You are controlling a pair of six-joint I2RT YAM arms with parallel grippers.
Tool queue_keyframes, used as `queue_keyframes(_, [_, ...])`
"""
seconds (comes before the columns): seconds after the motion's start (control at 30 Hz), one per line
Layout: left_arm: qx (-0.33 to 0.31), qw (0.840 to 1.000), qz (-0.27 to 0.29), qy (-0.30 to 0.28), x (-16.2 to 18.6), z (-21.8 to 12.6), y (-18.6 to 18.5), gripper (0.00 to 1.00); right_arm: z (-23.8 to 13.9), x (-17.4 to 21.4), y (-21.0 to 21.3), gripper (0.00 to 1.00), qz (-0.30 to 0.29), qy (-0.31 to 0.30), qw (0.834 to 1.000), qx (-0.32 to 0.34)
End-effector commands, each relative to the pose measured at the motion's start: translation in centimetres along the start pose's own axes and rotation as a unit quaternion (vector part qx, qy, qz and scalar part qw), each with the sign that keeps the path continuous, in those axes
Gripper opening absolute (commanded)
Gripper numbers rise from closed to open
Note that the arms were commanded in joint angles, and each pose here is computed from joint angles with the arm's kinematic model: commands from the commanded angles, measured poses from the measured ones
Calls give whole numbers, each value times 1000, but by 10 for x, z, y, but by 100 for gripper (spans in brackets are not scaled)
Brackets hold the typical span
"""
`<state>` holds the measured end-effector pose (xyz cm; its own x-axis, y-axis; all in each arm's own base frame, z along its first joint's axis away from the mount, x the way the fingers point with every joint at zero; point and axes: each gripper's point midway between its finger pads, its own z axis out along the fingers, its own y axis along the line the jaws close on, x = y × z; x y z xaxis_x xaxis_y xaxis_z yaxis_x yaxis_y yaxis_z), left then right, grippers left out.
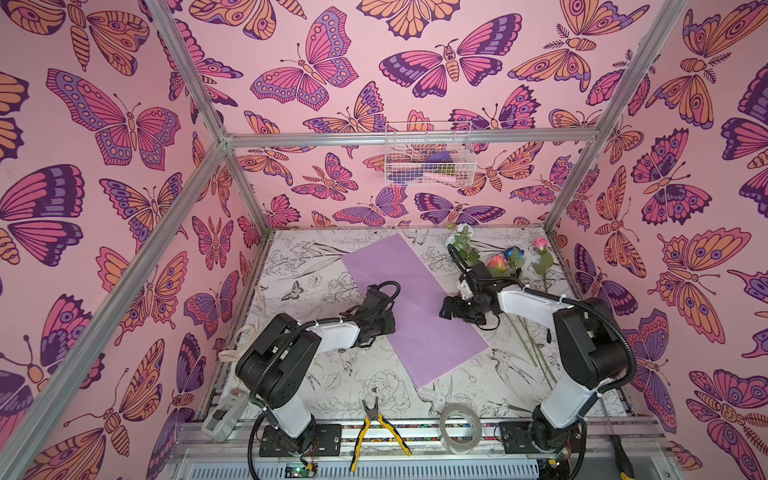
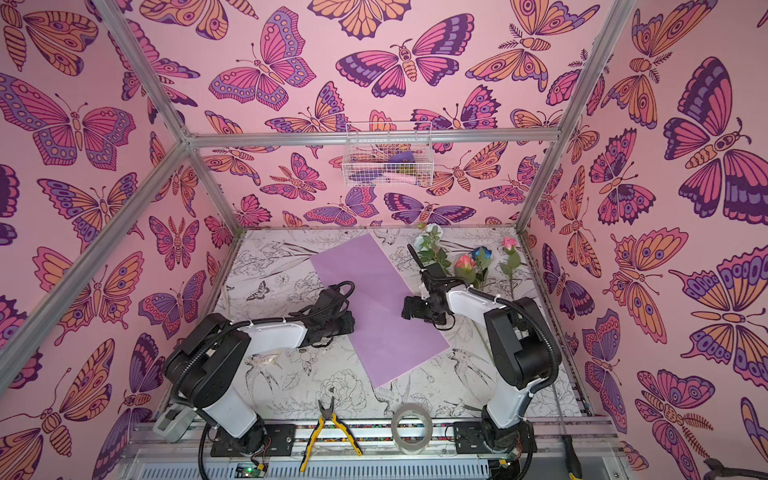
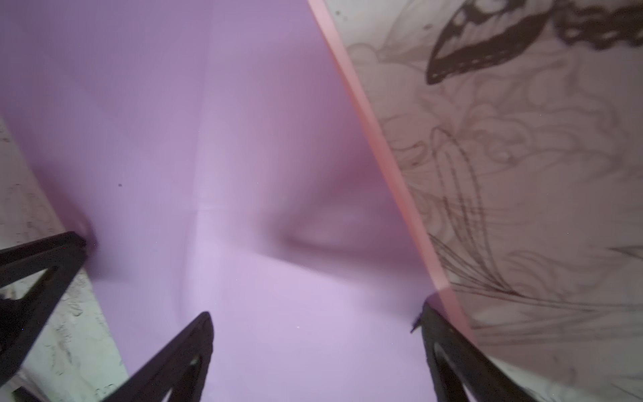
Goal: Tie the bouquet of fake flowers
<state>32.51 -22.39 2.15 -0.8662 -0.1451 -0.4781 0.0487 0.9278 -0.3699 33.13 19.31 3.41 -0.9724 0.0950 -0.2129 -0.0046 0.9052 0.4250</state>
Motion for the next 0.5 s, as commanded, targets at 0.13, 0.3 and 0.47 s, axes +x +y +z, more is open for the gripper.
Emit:
queue_keyframes(0.13, [-32, 998, -3, 59, 35, 12, 19, 29, 11, 35, 20, 93, 40, 63, 995, -70])
queue_keyframes(0.3, [-34, 998, -5, 51, 31, 9, 19, 29, -4, 26, 10, 92, 11, 42, 999, -16])
queue_keyframes(0.47, [-31, 999, -9, 39, 26, 2, 17, 34, -29, 10, -23, 97, -40, 13, 993, 107])
